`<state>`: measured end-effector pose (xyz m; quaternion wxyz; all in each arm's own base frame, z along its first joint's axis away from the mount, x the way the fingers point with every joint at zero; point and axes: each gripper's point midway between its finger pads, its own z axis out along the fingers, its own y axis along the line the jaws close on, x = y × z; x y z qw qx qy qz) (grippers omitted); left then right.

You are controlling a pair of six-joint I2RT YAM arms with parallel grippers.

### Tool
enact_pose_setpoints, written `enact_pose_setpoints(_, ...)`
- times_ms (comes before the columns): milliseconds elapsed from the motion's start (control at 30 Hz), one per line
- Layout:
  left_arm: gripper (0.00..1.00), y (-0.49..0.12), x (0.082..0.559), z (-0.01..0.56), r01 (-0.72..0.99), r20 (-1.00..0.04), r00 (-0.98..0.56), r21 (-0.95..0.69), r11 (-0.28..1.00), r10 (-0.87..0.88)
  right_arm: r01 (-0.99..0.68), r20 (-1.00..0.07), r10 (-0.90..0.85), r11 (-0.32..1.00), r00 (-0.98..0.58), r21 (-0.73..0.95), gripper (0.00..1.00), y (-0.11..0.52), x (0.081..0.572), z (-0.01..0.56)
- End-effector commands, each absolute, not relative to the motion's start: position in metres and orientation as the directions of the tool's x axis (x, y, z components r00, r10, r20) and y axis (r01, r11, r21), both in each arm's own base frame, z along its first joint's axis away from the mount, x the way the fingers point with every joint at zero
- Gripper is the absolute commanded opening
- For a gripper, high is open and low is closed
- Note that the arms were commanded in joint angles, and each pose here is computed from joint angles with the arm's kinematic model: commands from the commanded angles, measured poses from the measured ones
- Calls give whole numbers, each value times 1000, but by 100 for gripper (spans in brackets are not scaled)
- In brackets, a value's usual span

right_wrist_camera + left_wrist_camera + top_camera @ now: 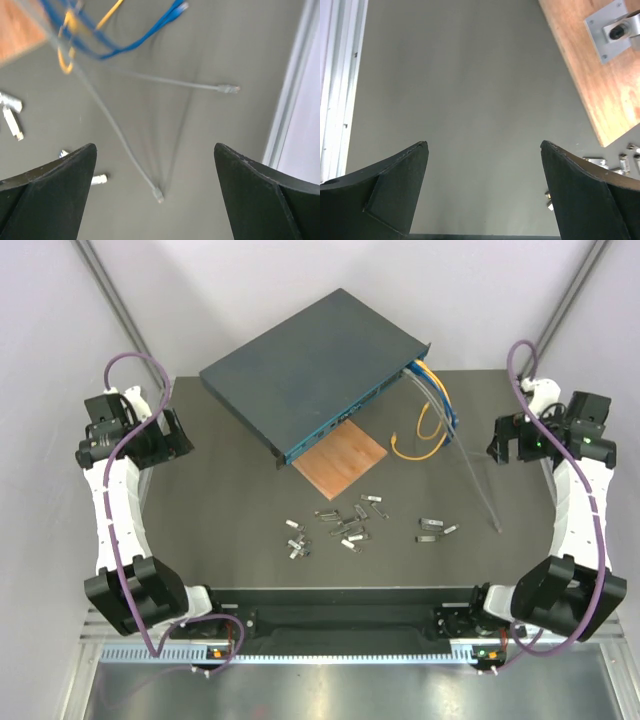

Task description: Insert the plug into the switch port

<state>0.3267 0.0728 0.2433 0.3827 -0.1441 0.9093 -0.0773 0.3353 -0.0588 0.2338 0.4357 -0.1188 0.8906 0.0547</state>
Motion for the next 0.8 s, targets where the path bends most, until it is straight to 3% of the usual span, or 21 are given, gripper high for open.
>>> enact_pose_setpoints(0,99,67,334,268,-163,-739,-590,-286,944,-326,-443,-778,-343,892,-526,-93,100,-34,316,232)
enact_pose_setpoints(200,99,39,331,319,10,-850,-439,-329,944,-291,-703,-598,-653,683,-465,-200,100,-18,264,186)
enact_pose_setpoints(367,99,-1,321,350,223,-874,-385,-398,890,-295,-840,-438,-791,526,-427,-130,100,-9,225,143)
enact_pose_setpoints(567,99,-33,308,370,401,-885,-358,-432,808,-296,-911,-415,-861,384,-296,-147,100,2,221,106)
enact_pose_setpoints(767,97,-46,302,380,471,-888,-344,-444,762,-305,-956,-435,-884,256,-172,-141,84,18,226,73)
